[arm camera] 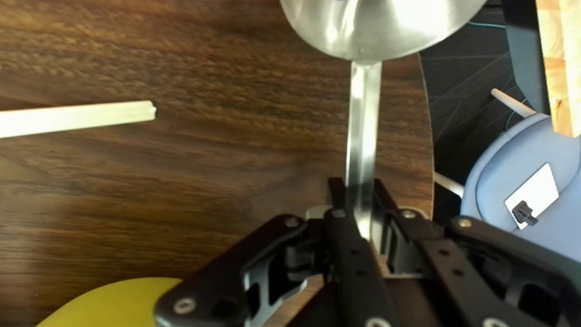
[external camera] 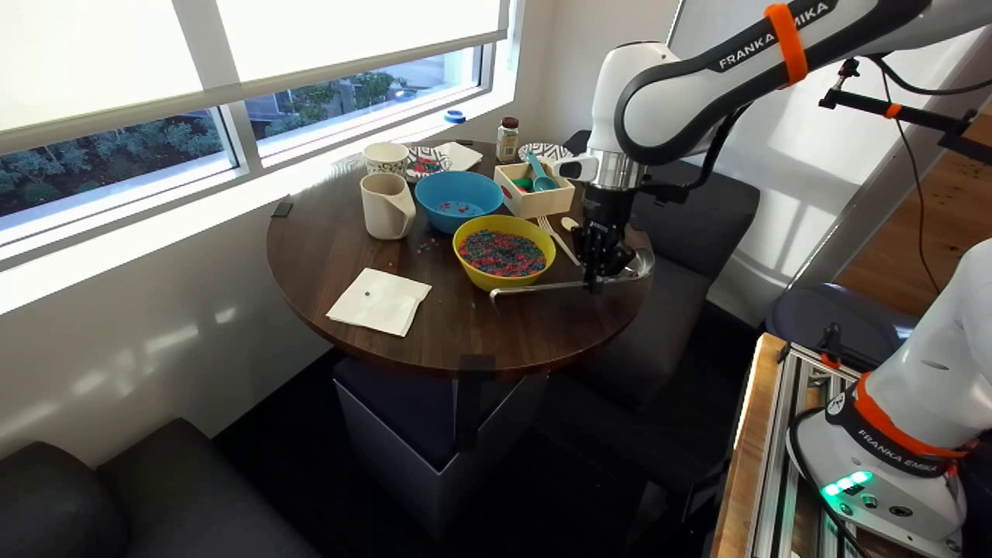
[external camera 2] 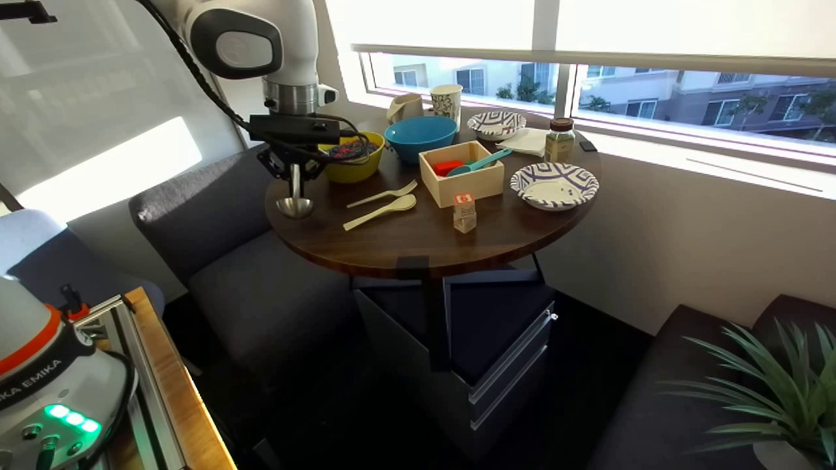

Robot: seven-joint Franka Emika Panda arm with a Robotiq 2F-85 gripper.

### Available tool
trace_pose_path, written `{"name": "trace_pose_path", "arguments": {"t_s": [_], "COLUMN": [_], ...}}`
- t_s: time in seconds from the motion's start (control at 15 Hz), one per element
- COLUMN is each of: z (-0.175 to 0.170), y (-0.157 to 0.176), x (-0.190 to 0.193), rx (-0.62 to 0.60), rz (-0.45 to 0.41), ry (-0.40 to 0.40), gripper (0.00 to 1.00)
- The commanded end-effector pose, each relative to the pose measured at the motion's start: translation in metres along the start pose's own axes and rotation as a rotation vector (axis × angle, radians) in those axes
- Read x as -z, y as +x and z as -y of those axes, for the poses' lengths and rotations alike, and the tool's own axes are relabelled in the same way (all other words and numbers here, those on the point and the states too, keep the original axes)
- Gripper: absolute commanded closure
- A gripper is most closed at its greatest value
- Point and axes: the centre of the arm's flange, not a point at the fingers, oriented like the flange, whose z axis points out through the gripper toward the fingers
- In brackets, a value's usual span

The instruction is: Remove the silver spoon from the yellow bowl and put it on the table

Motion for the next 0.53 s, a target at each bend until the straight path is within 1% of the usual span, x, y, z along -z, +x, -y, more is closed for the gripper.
{"name": "trace_pose_path", "arguments": {"t_s": [0.0, 0.47], "z": [-0.012, -0.025], "y": [0.009, 0.022], "x": [-0.006, -0.011], "rx": [-0.005, 0.018], "rz": [0.047, 0.089], "ry": [-0.05, -0.075], "gripper": [0.96, 0.96]}}
